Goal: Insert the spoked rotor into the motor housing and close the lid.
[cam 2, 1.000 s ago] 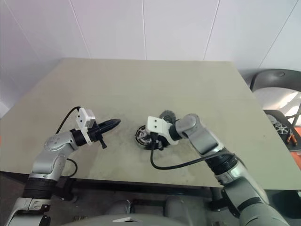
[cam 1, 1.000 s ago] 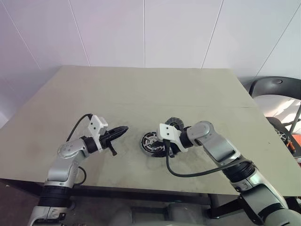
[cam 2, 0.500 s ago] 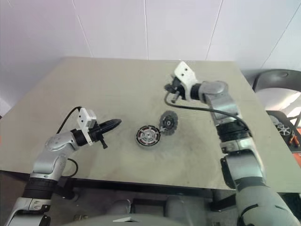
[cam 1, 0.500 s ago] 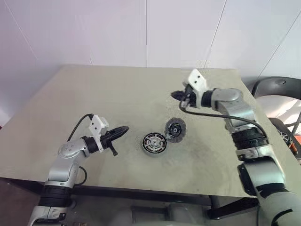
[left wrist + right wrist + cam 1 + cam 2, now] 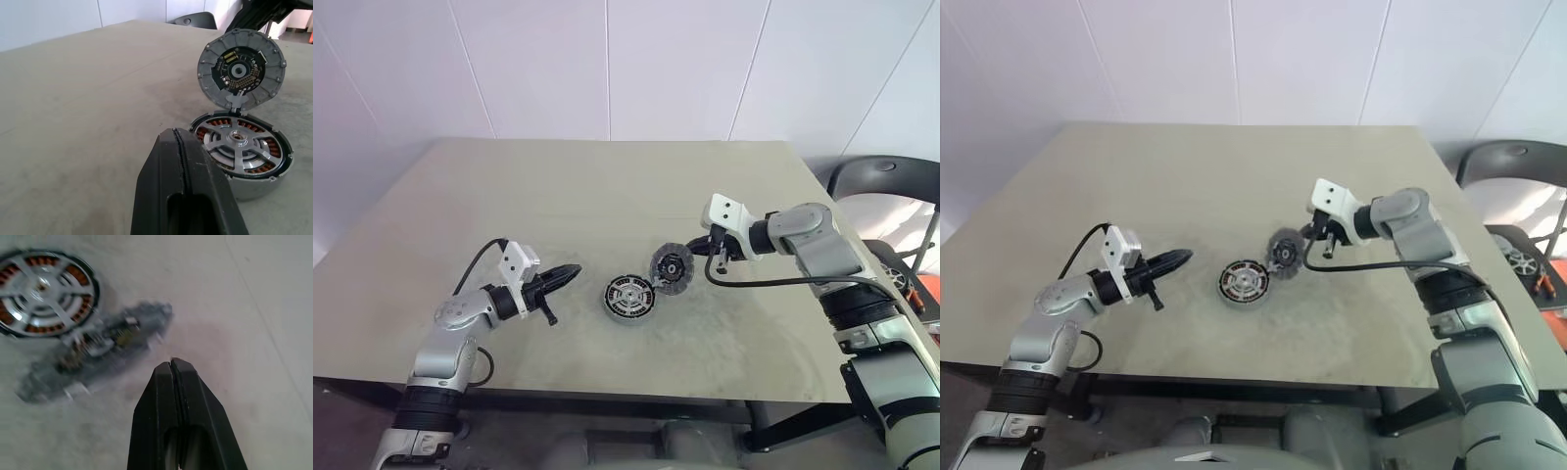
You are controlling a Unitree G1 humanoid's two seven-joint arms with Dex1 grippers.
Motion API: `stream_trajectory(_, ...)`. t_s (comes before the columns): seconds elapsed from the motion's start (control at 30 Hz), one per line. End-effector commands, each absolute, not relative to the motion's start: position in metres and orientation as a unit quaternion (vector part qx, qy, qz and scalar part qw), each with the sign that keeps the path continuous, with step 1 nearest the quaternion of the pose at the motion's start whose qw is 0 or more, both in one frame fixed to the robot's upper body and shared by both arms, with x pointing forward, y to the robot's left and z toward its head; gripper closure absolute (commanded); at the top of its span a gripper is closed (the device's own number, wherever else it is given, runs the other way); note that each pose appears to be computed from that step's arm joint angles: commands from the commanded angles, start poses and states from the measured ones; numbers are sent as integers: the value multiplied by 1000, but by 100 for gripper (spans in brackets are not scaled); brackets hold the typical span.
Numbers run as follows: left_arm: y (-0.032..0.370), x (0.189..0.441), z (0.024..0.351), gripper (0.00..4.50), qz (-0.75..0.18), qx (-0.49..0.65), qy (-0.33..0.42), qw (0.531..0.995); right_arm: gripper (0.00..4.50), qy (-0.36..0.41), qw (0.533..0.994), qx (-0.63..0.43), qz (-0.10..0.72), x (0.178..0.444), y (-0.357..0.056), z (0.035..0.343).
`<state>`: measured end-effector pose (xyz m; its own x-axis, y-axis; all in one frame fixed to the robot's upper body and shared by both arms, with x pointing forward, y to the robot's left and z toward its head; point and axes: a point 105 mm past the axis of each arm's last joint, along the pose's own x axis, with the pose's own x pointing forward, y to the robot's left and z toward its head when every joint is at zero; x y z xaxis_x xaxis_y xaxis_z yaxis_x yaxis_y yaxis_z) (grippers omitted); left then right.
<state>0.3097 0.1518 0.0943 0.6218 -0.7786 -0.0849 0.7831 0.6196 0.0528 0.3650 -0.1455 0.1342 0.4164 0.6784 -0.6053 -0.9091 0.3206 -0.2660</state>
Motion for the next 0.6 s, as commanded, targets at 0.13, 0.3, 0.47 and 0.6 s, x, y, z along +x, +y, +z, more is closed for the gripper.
stream_trajectory(0.13,157,313,104,450,-429,62,7,901,448,193,766,-261,554,343,-134,144)
stream_trajectory(0.3,157,314,102,450,-429,64,7,901,448,170,741,-197,619,319,-104,152)
stream_trajectory(0.47,159,316,101,450,-425,67,7,903,448,139,748,-148,632,315,-87,165)
stream_trajectory(0.6,160,317,101,450,-425,69,7,902,448,151,757,-149,618,320,-77,149)
